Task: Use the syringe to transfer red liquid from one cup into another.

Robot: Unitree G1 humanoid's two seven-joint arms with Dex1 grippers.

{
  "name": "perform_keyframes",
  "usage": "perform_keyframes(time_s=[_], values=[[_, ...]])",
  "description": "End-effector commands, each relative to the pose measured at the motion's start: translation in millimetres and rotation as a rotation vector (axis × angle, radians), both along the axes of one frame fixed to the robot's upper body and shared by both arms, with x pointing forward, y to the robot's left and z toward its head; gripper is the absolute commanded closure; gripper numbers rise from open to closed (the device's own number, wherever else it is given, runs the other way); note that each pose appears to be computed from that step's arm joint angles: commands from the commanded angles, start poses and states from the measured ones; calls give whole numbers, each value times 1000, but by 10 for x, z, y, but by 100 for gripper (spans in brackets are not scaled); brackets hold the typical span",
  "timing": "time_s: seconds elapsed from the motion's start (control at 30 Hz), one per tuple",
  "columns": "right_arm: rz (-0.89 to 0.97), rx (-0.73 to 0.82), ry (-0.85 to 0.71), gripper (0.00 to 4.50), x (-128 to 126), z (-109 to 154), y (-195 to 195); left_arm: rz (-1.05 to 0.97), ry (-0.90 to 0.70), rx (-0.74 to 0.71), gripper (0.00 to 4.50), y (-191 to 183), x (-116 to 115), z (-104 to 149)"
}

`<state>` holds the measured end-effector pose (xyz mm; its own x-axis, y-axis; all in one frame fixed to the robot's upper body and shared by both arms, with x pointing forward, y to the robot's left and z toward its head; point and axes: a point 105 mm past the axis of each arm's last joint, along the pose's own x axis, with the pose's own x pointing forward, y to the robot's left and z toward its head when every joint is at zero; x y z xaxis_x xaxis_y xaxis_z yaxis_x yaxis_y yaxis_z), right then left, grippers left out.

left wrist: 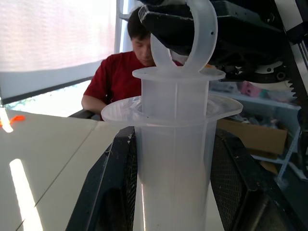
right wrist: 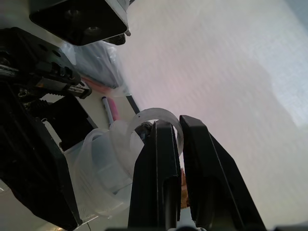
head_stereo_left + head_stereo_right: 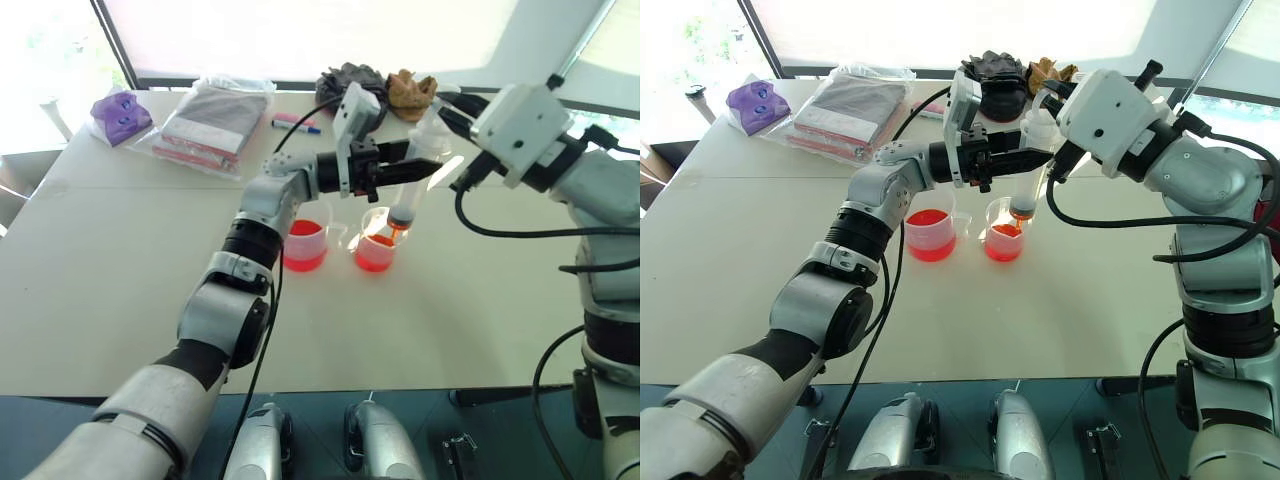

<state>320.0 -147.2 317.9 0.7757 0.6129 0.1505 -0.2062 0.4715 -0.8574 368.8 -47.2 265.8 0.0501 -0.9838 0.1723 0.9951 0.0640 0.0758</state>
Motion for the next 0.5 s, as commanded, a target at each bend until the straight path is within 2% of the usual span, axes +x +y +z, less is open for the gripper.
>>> perform_keyframes(time_s=[0.03, 0.33, 0.5], values=[[106, -45, 83, 447, -56, -251, 217, -14, -147, -140, 290, 23, -132, 586], [108, -21, 94, 447, -52, -310, 245, -13, -157, -98, 290, 63, -123, 563], [87, -14, 64, 447, -36, -250, 205, -3, -165, -91, 290, 105, -114, 565]])
